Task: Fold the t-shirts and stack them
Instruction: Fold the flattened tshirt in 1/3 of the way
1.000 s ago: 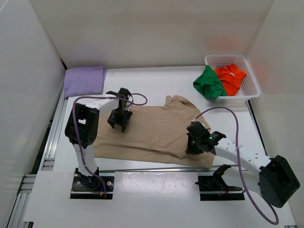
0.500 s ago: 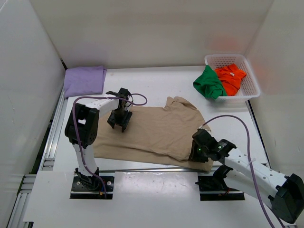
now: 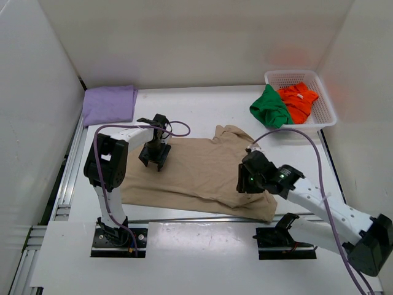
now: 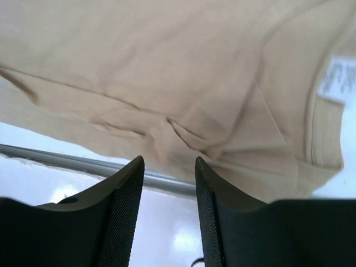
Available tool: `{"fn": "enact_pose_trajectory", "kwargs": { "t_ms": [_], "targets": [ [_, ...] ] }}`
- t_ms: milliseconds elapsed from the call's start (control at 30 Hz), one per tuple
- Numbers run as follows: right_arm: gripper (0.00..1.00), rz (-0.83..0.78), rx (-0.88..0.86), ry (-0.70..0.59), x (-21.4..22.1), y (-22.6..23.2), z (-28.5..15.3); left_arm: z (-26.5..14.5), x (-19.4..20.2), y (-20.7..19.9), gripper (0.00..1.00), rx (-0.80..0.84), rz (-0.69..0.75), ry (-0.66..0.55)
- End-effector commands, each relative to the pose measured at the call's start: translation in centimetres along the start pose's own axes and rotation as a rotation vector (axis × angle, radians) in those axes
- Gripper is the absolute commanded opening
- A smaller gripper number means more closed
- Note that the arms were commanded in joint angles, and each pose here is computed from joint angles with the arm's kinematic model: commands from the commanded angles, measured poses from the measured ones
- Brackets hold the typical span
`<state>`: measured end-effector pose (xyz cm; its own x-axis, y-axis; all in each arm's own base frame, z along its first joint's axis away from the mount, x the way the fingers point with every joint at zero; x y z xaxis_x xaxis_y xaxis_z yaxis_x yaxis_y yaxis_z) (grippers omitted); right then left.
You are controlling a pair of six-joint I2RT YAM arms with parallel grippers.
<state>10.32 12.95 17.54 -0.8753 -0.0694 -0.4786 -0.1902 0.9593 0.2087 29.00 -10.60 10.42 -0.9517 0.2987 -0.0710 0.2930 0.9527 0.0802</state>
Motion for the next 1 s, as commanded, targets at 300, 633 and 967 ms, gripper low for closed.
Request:
{"fn": "enact_pose_trajectory", "kwargs": {
  "t_ms": [300, 633, 967],
  "targets": [
    [0.48, -0.177, -0.093, 0.168, -0.4, 1.6, 5.4, -0.8, 0.2, 0.0, 0.70, 0.020, -0.006, -0.018],
    [0.47, -0.174, -0.115, 0.243, 2.1, 0.6, 6.7, -0.8, 0.2, 0.0, 0.70, 0.029, -0.006, -0.017],
    [0.05, -0.158, -0.088, 0.121, -0.9, 1.5, 4.9, -0.8, 0.2, 0.0, 0.70, 0.029, -0.006, -0.017]
  ]
}}
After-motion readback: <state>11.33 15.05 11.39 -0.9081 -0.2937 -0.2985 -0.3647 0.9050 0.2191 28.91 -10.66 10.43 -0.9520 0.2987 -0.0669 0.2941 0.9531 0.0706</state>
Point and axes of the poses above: each gripper's point midway between its finger pads, its own z axis out along the fingers, its own y axis along the line the jaws close on, x = y × z, the point moved 9 cm from there along -z, back along the fingers, and after that the axes turned 4 degrees about -z, right-handed, at the moved point
